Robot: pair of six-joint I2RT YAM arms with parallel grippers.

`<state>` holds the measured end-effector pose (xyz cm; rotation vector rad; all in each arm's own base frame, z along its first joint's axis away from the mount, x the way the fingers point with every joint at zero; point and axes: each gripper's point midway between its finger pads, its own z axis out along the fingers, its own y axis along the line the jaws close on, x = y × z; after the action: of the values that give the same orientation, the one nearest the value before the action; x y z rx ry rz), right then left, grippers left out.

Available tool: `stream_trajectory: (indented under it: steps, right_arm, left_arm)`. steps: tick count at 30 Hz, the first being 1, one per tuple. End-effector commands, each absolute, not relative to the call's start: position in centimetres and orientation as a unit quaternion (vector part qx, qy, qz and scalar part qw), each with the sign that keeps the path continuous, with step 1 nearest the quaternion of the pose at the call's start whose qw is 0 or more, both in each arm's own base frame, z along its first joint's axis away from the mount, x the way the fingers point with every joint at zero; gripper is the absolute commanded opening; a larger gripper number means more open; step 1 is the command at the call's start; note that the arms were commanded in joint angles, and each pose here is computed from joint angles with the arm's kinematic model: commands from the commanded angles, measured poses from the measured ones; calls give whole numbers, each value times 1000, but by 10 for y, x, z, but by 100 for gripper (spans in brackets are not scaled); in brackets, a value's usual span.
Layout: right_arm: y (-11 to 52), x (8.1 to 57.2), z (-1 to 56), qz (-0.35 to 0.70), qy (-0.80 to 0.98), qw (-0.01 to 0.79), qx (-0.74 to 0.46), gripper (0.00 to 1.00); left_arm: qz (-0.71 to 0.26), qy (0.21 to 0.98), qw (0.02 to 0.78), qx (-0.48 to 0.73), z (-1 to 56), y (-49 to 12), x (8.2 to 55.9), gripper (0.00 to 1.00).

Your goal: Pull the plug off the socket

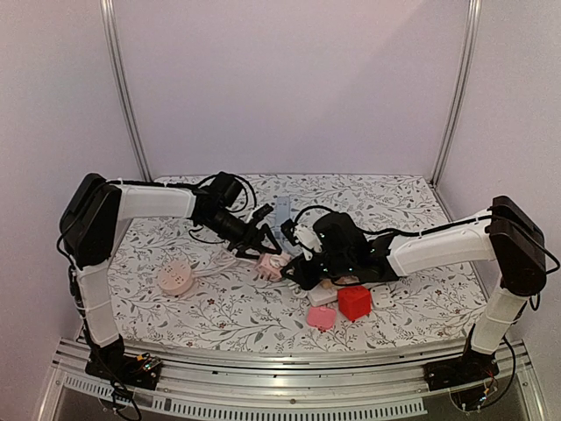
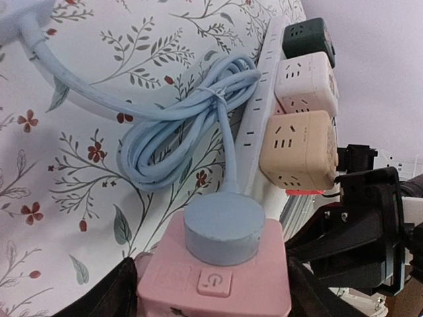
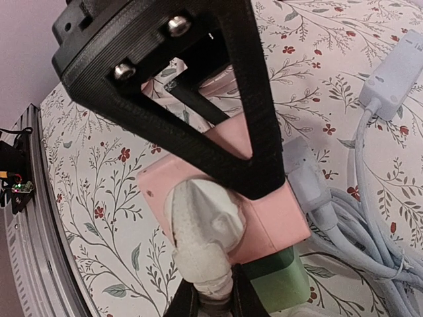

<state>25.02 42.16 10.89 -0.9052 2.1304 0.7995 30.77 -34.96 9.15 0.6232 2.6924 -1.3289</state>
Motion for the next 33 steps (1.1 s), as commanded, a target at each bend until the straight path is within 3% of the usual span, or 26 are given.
stream_trajectory:
  steps: [1,7,13,33]
  right_arm:
    - [446,255,208,398,736,438,-329,0]
    - [445,259,201,389,744,439,-321,0]
    - [443,265,193,381,756,437,-305,0]
    - [431,293,180,452,776,381,-218,0]
  left_arm:
    - [-441,871,27,216,88,-357,302,72]
    - [-448,867,29,218,92,-359,301,55]
    - [-450,864,36,221,95,-359,302,46]
    - [-444,862,54,238,101,-361,298,42]
